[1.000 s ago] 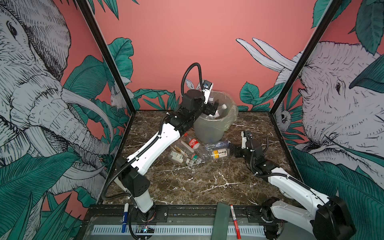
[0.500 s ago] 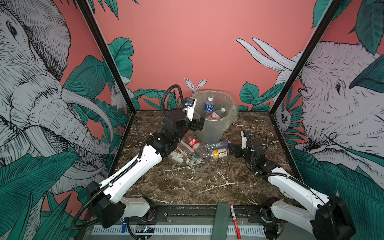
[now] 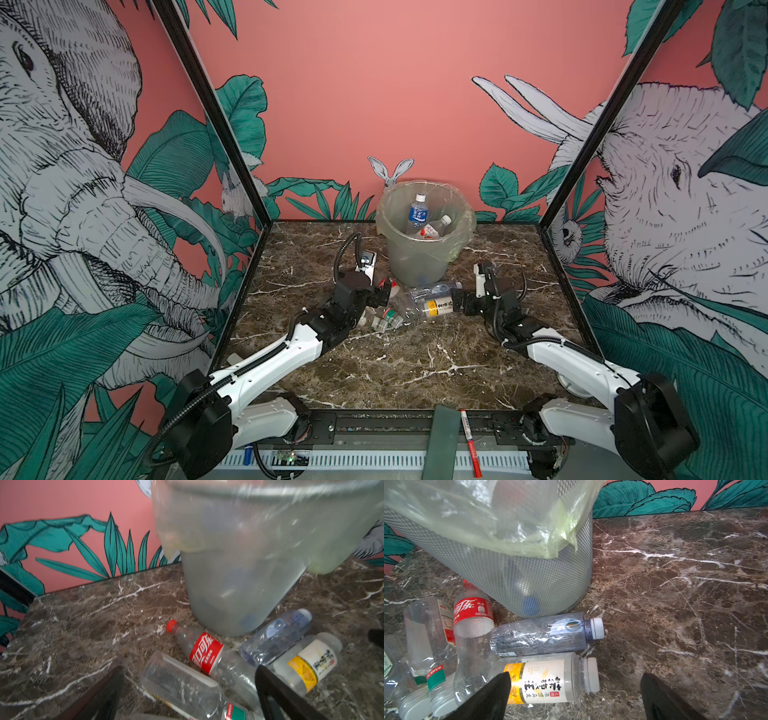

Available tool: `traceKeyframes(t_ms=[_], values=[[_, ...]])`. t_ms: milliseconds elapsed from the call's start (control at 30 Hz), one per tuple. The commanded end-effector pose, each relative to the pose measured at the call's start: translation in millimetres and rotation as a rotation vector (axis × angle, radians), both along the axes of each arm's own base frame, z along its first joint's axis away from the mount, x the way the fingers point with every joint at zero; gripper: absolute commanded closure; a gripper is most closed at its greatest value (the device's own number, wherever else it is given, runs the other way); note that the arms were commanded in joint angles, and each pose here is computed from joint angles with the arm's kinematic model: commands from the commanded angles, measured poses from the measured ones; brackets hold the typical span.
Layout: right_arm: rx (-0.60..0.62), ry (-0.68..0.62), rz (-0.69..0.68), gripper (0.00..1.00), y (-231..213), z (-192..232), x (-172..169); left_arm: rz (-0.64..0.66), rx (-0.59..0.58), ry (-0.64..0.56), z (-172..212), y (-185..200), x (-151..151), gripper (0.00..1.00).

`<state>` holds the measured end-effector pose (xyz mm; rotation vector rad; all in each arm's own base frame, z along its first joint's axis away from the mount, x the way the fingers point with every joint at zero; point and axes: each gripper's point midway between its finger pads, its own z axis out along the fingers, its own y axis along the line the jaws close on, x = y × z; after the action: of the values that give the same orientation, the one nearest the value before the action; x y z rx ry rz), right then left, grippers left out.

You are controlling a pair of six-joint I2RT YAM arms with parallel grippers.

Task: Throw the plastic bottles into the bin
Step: 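Lower the left gripper back to the pile while the right gripper approaches the blue-capped bottle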

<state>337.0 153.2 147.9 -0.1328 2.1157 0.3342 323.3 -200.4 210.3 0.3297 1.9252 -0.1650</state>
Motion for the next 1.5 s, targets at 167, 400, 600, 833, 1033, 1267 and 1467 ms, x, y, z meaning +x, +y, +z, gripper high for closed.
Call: traceKeyframes(t_ms=[167,400,600,833,1033,1267,1467], values=[[0.055,-0.012,0.059,0.01,19,-2,12,0.025,-0.068,-0.044,-24,2,1,0.01],[0.070,0.073,0.083,0.01,36,-17,26,-0.003,-0.045,0.001,-46,-2,-2,0.00],[0.124,0.104,0.079,0.01,45,-22,31,-0.005,-0.057,-0.009,-40,-3,-1,0.00],[0.077,0.120,0.122,0.01,51,-22,30,-0.011,-0.062,-0.001,-39,-4,-2,0.00],[0.096,0.159,0.140,0.01,58,-28,25,-0.017,-0.075,0.037,-45,-7,0,0.01],[0.054,0.192,0.194,0.01,72,-37,13,0.027,-0.062,0.044,-46,4,4,0.00],[-0.003,0.219,0.224,0.01,81,-44,15,0.031,-0.056,0.070,-50,4,3,0.00]])
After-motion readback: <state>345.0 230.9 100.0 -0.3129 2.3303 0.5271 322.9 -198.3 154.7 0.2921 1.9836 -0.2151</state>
